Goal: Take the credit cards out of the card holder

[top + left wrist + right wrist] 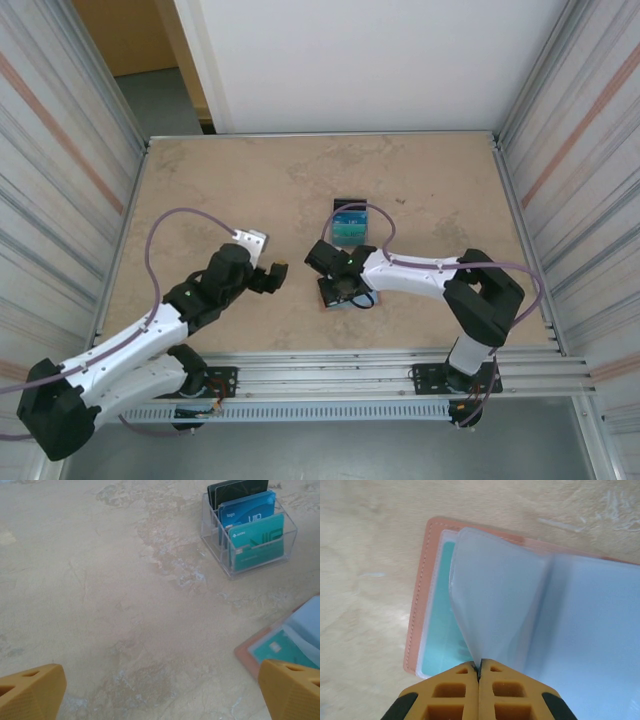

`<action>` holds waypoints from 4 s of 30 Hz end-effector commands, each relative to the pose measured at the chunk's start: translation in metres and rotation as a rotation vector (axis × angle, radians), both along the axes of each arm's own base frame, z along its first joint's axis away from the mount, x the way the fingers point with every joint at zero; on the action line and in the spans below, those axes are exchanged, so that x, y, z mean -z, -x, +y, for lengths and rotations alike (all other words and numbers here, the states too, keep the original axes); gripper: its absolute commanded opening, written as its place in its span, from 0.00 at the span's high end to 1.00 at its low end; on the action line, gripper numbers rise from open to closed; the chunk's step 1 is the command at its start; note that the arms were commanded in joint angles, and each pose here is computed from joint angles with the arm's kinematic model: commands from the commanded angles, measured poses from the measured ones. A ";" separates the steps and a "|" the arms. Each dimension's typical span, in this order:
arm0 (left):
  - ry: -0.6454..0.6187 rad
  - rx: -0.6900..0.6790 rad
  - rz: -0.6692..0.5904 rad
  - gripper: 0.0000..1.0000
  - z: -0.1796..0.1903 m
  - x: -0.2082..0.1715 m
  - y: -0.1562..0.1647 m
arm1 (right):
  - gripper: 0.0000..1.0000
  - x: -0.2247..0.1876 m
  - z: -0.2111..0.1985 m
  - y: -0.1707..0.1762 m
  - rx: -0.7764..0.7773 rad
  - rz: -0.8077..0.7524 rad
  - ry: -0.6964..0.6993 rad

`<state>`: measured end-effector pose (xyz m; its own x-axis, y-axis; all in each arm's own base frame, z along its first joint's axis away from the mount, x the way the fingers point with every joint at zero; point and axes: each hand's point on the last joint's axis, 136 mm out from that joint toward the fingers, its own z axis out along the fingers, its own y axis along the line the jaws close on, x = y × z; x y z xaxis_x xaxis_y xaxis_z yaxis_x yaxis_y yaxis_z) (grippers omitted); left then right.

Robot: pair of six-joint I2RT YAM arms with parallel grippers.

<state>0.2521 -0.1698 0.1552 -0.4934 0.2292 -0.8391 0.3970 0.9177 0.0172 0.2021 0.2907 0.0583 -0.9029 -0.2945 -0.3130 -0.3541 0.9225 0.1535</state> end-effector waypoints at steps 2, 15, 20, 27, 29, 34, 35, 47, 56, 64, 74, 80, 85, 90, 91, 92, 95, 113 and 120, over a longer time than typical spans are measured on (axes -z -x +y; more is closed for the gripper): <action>0.024 -0.118 0.023 0.01 -0.001 -0.003 -0.002 | 0.92 -0.018 0.004 0.009 -0.031 0.003 -0.098; 0.006 -0.203 0.265 0.01 -0.054 0.080 0.018 | 0.91 -0.007 -0.001 0.004 0.010 0.039 -0.169; -0.011 -0.224 0.297 0.01 -0.060 0.099 0.022 | 0.91 -0.004 -0.002 0.003 0.024 0.046 -0.180; -0.060 -0.228 0.318 0.01 -0.064 0.115 0.021 | 0.89 -0.005 -0.006 0.001 0.042 0.050 -0.193; -0.080 -0.229 0.328 0.01 -0.063 0.120 0.021 | 0.88 -0.005 -0.006 0.000 0.045 0.050 -0.194; -0.141 -0.257 0.344 0.01 -0.058 0.126 0.022 | 0.82 -0.004 -0.015 -0.002 0.066 0.034 -0.155; -0.152 -0.264 0.349 0.01 -0.056 0.128 0.023 | 0.80 -0.004 -0.020 -0.004 0.078 0.022 -0.134; -0.159 -0.266 0.346 0.01 -0.055 0.123 0.024 | 0.66 0.003 -0.074 -0.023 0.224 -0.039 0.037; -0.172 -0.279 0.341 0.01 -0.056 0.121 0.022 | 0.66 0.012 -0.107 -0.029 0.294 -0.064 0.118; -0.178 -0.289 0.321 0.01 -0.050 0.115 0.021 | 0.68 0.001 -0.134 -0.029 0.387 -0.080 0.097; -0.156 -0.263 0.287 0.01 -0.057 0.103 0.015 | 0.69 -0.058 -0.110 -0.022 0.357 -0.118 -0.218; -0.129 -0.260 0.286 0.02 -0.059 0.100 0.016 | 0.79 -0.058 -0.064 -0.021 0.257 -0.035 -0.345; -0.129 -0.273 0.300 0.01 -0.056 0.105 0.017 | 0.79 -0.047 -0.039 -0.022 0.187 0.001 -0.290; -0.105 -0.281 0.319 0.01 -0.056 0.111 0.016 | 0.79 -0.029 -0.025 -0.029 0.153 0.053 -0.243; -0.101 -0.277 0.321 0.01 -0.058 0.112 0.016 | 0.80 -0.025 -0.023 -0.029 0.148 0.064 -0.236; -0.095 -0.270 0.323 0.01 -0.060 0.113 0.015 | 0.80 -0.021 -0.021 -0.030 0.141 0.075 -0.231; -0.105 -0.265 0.333 0.01 -0.064 0.118 0.013 | 0.80 -0.010 -0.024 -0.032 0.151 0.104 -0.215; -0.152 -0.312 0.373 0.01 -0.043 0.133 0.018 | 0.81 0.038 -0.073 -0.022 0.292 0.196 -0.174; -0.148 -0.314 0.368 0.01 -0.042 0.130 0.017 | 0.80 0.026 -0.080 -0.024 0.320 0.159 -0.175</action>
